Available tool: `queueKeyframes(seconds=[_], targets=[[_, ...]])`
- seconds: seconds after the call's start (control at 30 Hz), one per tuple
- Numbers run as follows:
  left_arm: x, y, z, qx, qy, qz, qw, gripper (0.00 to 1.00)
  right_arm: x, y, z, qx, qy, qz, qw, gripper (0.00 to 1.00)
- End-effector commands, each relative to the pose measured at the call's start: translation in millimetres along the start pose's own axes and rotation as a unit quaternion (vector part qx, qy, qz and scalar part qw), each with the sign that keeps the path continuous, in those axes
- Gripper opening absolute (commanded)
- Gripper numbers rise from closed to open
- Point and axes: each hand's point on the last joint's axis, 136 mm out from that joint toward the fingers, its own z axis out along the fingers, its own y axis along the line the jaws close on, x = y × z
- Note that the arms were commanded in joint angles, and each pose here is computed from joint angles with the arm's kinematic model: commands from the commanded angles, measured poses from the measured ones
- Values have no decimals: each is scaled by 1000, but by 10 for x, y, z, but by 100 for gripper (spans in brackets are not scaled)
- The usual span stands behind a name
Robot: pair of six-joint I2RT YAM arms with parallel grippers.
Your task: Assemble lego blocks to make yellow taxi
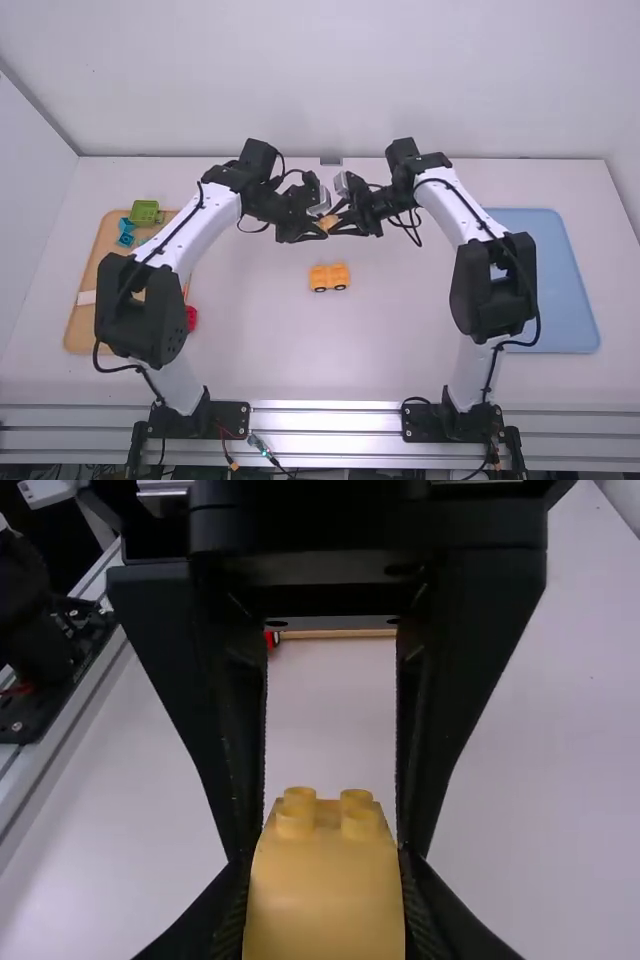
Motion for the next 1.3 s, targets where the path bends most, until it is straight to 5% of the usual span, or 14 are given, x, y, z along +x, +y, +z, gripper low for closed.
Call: queueKeyframes(seconds=[0.0,0.1,0.3,0.4,0.43,0.47,0.8,0.93,1.0,1.1,1.27], targets=[[21,-38,-4,6,-3,-7,1000,29,-65,-33,-6,1,-4,-6,1000,22],[22,-38,-4,6,-3,-7,1000,18,-70,-31,-6,1,-6,-6,1000,23],[39,-28,-4,3,2,-7,1000,18,-71,-43,-6,2,-6,-9,1000,27],[161,35,-4,-18,38,-8,999,18,-50,-55,-20,5,-1,-8,1000,66],[193,27,6,-19,50,-9,999,18,-12,-75,-43,11,7,-7,1000,92],[220,19,11,-20,59,-11,998,17,34,-105,-88,18,21,-3,1000,99],[241,-11,176,-44,110,-37,992,13,399,-588,-885,180,86,170,965,99],[183,-26,242,-46,111,-22,993,12,592,-728,-1142,262,107,219,934,99],[138,-17,266,-49,104,-21,993,11,733,-824,-1308,340,118,258,896,99],[85,25,281,-59,95,-28,993,4,824,-725,-1500,426,123,278,852,99],[44,-35,410,-49,97,-14,994,2,699,-352,-1552,471,82,248,842,99]])
